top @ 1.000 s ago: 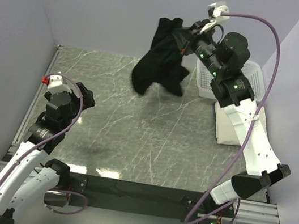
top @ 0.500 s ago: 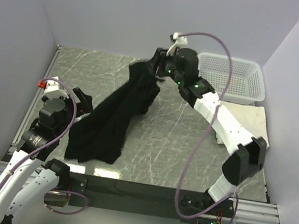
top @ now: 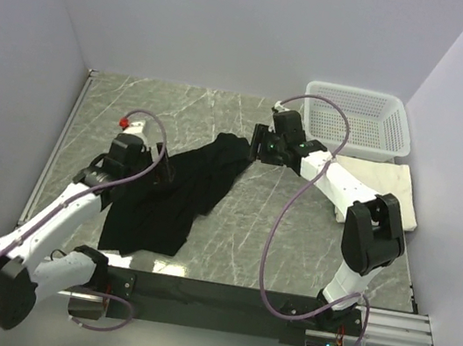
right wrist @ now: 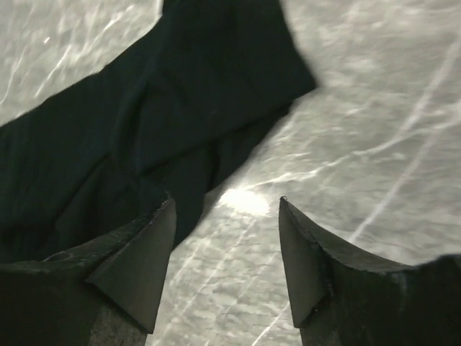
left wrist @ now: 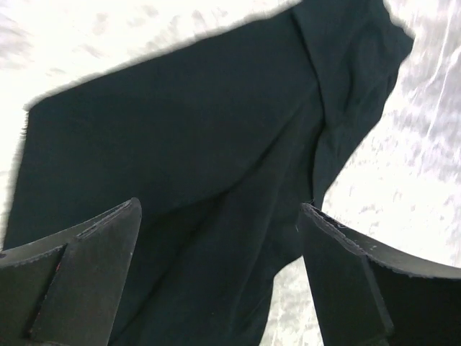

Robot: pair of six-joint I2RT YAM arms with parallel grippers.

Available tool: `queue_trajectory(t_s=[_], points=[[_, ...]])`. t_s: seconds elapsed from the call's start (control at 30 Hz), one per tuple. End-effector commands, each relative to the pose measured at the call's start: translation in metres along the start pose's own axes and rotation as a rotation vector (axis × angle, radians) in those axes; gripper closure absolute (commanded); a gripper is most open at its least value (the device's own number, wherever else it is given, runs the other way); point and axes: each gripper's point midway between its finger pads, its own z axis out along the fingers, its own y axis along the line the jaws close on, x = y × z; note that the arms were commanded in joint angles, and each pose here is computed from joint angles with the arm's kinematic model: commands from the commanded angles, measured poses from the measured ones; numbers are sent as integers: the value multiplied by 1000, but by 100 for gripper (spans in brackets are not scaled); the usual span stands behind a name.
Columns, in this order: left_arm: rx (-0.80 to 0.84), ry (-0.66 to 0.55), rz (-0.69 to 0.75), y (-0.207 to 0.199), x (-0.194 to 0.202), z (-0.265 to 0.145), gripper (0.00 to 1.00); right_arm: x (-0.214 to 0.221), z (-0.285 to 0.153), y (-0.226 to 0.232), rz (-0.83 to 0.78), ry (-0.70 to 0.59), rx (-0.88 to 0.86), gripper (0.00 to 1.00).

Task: Fold and stack the t-shirts
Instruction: Move the tshirt to the center of the board

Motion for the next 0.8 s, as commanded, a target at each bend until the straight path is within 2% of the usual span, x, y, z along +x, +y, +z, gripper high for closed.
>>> queue_trajectory(t_s=[0.0,0.13,0.33,0.37,0.57,0.77], points=[[134,25,6,-35,-7,13,5,-5,-9,24,-31,-19,-102,36],[153,39,-34,-48,-13,37,12,4,-6,25,-23,15,-102,39],[198,45,-36,-81,-47,83,22,15,-18,16,-18,6,-89,39],[184,88,-35,-80,-38,98,24,15,-22,17,-12,1,-96,39],[194,160,-21,-94,-38,140,28,41,-30,16,25,20,-134,39],[198,208,-5,-103,-29,171,40,62,-34,13,35,48,-147,40]])
